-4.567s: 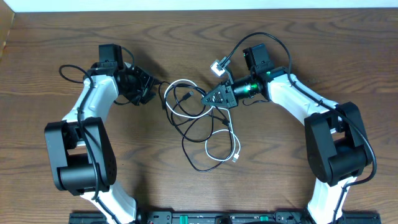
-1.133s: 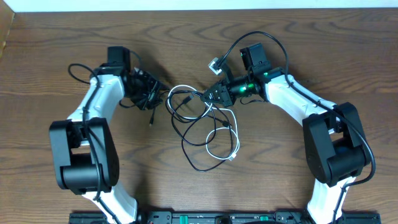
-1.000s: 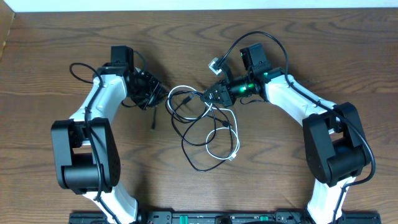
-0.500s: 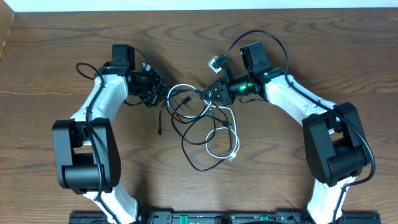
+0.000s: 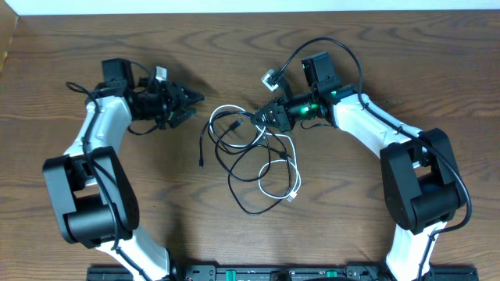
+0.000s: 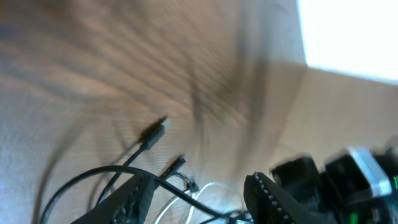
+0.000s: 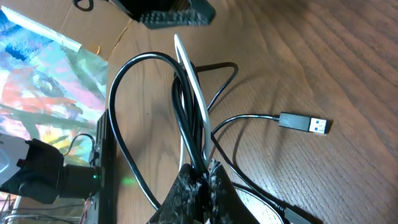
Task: Untangle cables
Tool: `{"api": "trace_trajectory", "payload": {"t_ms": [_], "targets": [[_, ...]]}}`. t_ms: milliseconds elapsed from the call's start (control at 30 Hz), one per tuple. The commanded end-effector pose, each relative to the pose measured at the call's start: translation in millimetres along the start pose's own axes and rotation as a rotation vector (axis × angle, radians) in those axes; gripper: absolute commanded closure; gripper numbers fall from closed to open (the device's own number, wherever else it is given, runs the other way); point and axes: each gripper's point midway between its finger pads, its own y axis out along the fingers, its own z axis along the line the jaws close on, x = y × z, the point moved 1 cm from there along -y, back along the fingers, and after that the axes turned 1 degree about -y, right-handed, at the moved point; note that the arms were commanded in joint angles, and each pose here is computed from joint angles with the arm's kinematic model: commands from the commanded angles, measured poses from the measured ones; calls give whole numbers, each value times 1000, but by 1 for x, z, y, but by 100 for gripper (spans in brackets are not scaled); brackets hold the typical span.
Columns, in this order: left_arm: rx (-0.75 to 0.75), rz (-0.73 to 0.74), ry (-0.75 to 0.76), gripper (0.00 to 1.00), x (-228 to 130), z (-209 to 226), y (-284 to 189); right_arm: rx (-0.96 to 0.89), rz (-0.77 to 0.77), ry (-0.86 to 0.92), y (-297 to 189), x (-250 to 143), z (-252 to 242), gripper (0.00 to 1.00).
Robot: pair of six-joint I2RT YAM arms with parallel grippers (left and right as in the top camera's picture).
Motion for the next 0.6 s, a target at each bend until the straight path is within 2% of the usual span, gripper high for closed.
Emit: {"api": "trace_trajectory", "payload": {"t_ms": [0,67,167,300,567], "targets": [[-210,45,346,48,-12,-33,-11,26,7,19,4,-3,2,99],[-255,55,498,48,-20,-37,-13,26,9,22,4,-3,2,99],[-259,77,616,44,-32,-33,-12,26,13,29,4,-5,2,99],[-256,105,622,35,-42,-31,-11,26,13,29,4,-5,2,99],[-108,189,626,35,-57,-14,7,26,13,29,4,-5,2,99]]}}
